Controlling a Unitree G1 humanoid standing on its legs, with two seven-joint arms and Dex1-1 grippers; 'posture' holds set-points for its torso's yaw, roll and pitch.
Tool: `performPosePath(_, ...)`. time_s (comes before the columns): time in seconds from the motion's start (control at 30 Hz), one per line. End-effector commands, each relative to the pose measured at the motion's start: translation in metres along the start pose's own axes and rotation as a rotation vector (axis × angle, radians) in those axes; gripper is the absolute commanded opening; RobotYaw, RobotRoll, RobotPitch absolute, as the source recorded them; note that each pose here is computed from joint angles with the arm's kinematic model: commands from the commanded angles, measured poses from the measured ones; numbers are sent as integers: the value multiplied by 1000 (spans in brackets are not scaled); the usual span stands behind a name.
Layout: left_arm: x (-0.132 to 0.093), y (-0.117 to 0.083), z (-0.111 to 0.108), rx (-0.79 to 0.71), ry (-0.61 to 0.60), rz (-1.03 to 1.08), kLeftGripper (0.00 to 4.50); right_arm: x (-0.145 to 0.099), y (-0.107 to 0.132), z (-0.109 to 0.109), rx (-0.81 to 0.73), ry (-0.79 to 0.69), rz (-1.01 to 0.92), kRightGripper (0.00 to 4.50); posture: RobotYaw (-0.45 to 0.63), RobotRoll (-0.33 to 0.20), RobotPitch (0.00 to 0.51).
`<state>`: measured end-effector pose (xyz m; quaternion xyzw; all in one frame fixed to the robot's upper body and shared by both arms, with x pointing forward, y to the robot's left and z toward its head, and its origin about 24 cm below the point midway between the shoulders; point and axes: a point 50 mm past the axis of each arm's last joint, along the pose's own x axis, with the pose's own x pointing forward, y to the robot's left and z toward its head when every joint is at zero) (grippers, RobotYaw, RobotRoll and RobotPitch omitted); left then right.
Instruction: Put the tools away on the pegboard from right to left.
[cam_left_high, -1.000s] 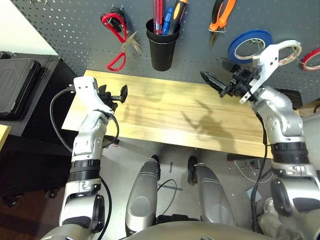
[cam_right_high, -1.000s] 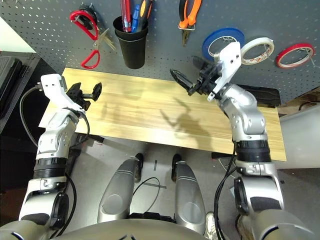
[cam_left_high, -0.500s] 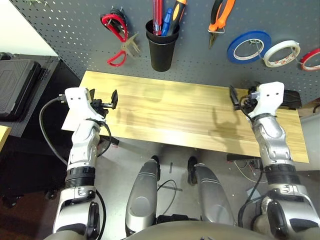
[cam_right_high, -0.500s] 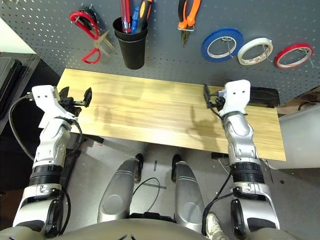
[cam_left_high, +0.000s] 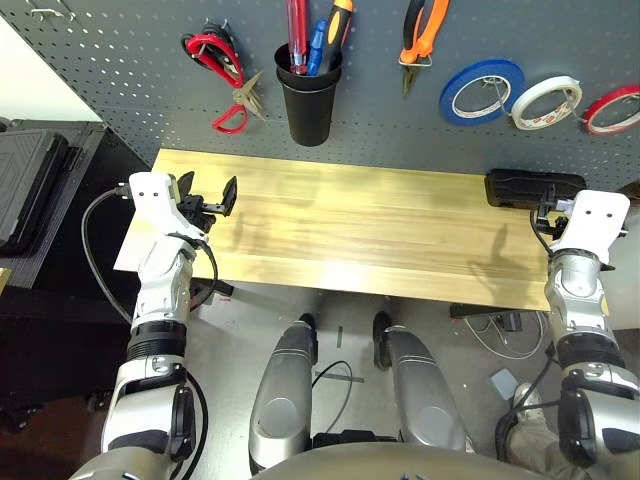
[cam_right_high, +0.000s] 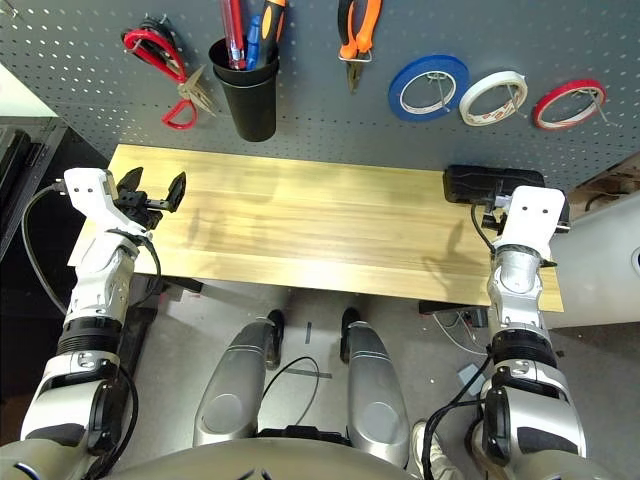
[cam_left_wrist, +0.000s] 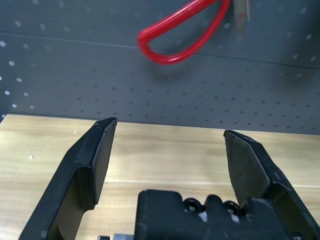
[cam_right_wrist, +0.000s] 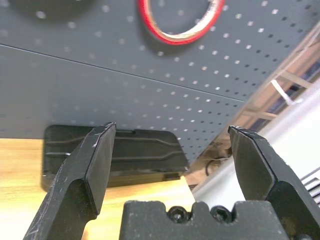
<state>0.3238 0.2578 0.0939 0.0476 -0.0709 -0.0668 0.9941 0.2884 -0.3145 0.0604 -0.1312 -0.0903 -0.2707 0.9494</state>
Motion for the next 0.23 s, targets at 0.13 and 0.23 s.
performPosePath(0.13, -1, 1, -6, 1, 15, -19, 4467, -4, -10, -7, -7, 4, -46, 4500, 176, 0, 275)
performPosePath(0.23, 1, 1, -6, 2, 15, -23, 4467, -4, -9, -6, -7, -2, -46, 4500, 173, 0, 274)
